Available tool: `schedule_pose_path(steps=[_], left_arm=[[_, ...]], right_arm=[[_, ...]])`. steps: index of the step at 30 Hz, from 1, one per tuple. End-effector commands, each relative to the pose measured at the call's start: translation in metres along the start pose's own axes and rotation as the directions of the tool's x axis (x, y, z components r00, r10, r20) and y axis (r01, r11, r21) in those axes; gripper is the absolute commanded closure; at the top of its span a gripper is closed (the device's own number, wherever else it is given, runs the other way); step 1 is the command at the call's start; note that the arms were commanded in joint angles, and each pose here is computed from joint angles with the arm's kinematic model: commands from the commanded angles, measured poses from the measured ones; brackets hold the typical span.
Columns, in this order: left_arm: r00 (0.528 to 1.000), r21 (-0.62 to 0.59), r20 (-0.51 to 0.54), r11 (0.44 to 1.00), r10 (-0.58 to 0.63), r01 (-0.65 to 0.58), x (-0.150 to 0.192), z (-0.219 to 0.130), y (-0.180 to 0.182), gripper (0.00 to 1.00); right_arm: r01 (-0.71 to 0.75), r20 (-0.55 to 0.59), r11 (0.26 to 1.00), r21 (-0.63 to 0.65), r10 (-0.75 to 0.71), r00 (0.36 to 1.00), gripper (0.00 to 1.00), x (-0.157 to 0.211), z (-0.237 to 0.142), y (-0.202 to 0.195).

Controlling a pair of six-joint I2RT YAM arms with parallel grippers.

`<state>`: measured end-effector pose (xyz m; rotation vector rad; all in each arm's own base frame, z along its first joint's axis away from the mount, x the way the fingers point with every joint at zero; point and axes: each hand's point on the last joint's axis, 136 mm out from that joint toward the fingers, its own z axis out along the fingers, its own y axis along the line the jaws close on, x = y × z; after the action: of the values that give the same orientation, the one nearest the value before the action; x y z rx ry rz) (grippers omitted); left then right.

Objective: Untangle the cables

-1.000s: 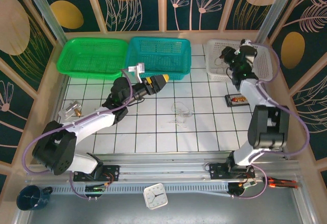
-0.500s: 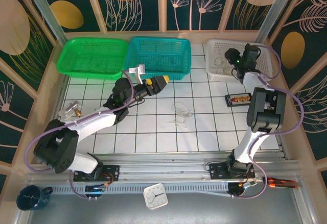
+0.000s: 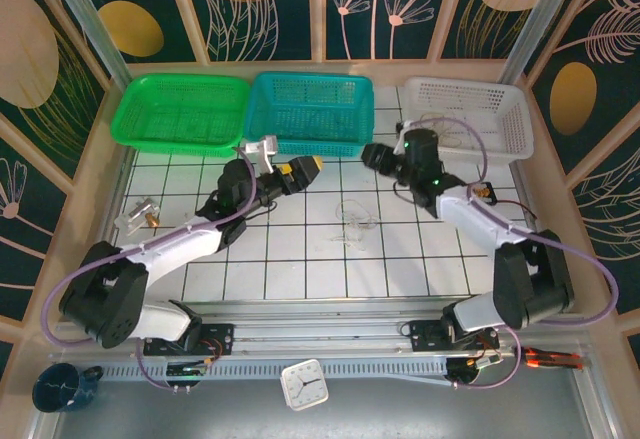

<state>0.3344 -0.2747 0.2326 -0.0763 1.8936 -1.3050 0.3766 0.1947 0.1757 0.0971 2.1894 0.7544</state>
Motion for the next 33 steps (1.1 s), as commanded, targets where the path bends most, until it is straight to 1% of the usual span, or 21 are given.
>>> schedule_pose_path(steps=[1,4,8,11,15,19,21,23,24,25,26,27,33], left_arm=[[0.999,-0.055,0.035,0.998,0.017,-0.015,-0.009,-0.014,0.013,0.01],[0.999,-0.08,0.042,0.997,0.008,-0.004,-0.009,-0.022,0.024,0.01],[0.999,-0.09,0.039,0.996,0.007,-0.003,-0.01,-0.029,0.028,0.01],[0.999,-0.089,0.039,0.996,0.012,-0.009,-0.01,-0.031,0.027,0.01],[0.999,-0.09,0.031,0.996,0.011,-0.008,-0.007,-0.034,0.028,0.01],[0.999,-0.095,0.032,0.995,0.012,-0.009,-0.005,-0.038,0.03,0.01],[1.0,-0.097,0.028,0.995,0.015,-0.012,-0.003,-0.039,0.031,0.01],[1.0,-0.098,0.017,0.995,0.021,-0.019,0.0,-0.039,0.032,0.01],[1.0,-0.098,0.012,0.995,0.024,-0.023,0.001,-0.039,0.033,0.01],[1.0,-0.097,0.001,0.995,0.031,-0.031,0.003,-0.038,0.034,0.01],[0.999,-0.092,-0.014,0.995,0.045,-0.046,0.006,-0.037,0.034,0.01],[0.998,-0.087,-0.031,0.994,0.056,-0.059,0.01,-0.036,0.035,0.01],[0.986,-0.1,-0.127,0.988,0.105,-0.118,0.032,-0.032,0.051,0.01]], right_arm=[[0.052,-0.089,0.99,0.131,-0.04,0.995,0.41,0.053,-0.013,-0.016],[0.069,-0.157,0.988,0.141,-0.047,0.987,0.39,0.098,-0.023,-0.009],[0.104,-0.206,0.98,0.172,-0.067,0.976,0.39,0.134,-0.032,-0.002],[0.128,-0.222,0.971,0.202,-0.082,0.972,0.39,0.148,-0.034,-0.001],[0.139,-0.242,0.959,0.246,-0.078,0.967,0.4,0.163,-0.031,-0.011],[0.143,-0.244,0.947,0.289,-0.072,0.967,0.42,0.17,-0.026,-0.024],[0.152,-0.243,0.941,0.302,-0.078,0.967,0.44,0.172,-0.023,-0.028],[0.166,-0.242,0.94,0.298,-0.093,0.966,0.59,0.173,-0.019,-0.028],[0.172,-0.239,0.942,0.288,-0.103,0.966,0.7,0.172,-0.017,-0.026],[0.18,-0.233,0.948,0.264,-0.119,0.965,0.83,0.17,-0.014,-0.021],[0.187,-0.224,0.956,0.224,-0.136,0.965,0.94,0.167,-0.012,-0.012],[0.192,-0.217,0.962,0.192,-0.149,0.965,0.99,0.165,-0.011,-0.005],[0.166,-0.135,0.986,-0.016,-0.166,0.977,1.0,0.137,-0.009,0.047]])
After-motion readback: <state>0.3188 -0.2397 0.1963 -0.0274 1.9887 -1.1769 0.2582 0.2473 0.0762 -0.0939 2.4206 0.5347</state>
